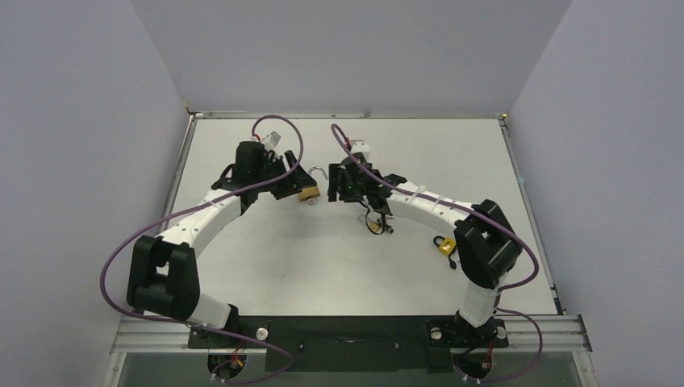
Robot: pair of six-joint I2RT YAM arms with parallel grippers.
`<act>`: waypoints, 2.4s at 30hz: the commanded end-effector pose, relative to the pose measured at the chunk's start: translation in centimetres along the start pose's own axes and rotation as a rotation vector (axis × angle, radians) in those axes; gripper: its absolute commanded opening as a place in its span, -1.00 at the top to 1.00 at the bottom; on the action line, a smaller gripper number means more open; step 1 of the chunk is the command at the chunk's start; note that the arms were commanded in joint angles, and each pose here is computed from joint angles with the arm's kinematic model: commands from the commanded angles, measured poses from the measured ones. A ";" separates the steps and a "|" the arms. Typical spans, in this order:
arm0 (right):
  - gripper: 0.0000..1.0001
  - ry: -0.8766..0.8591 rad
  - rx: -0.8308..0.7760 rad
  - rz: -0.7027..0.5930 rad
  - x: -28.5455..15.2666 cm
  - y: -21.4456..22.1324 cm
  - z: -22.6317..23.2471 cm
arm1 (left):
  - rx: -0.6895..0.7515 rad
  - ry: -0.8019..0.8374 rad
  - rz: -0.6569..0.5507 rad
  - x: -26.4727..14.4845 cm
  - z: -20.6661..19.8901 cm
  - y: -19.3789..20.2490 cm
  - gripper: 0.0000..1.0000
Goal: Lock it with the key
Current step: Lock the lock.
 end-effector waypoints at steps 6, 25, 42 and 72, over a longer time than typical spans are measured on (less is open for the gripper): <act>-0.41 0.028 -0.102 -0.007 6.3 -1.8 3.7 | -0.014 -0.182 -0.127 -6.0 2.7 -1.0 -0.20; -0.61 0.134 -0.301 0.116 12.7 -0.6 5.7 | -0.085 -0.182 -0.255 -12.0 4.3 -1.9 -0.29; 0.47 0.096 -0.356 0.149 11.9 0.5 6.5 | -0.119 -0.152 -0.313 -12.8 4.0 -2.9 -0.30; 1.00 -0.654 -0.331 -0.303 -21.6 -7.9 6.0 | 0.391 0.649 -0.285 -15.0 -12.9 -4.3 -0.30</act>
Point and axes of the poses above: each gripper's point midway between its finger pads, its own x axis out along the fingers, its own z axis along the line the jaws close on, y = z × x, the point moved 4 cm from there along -x, back along the fingers, and after that the axes turned 13 degrees about -x, right-handed, at the moved point
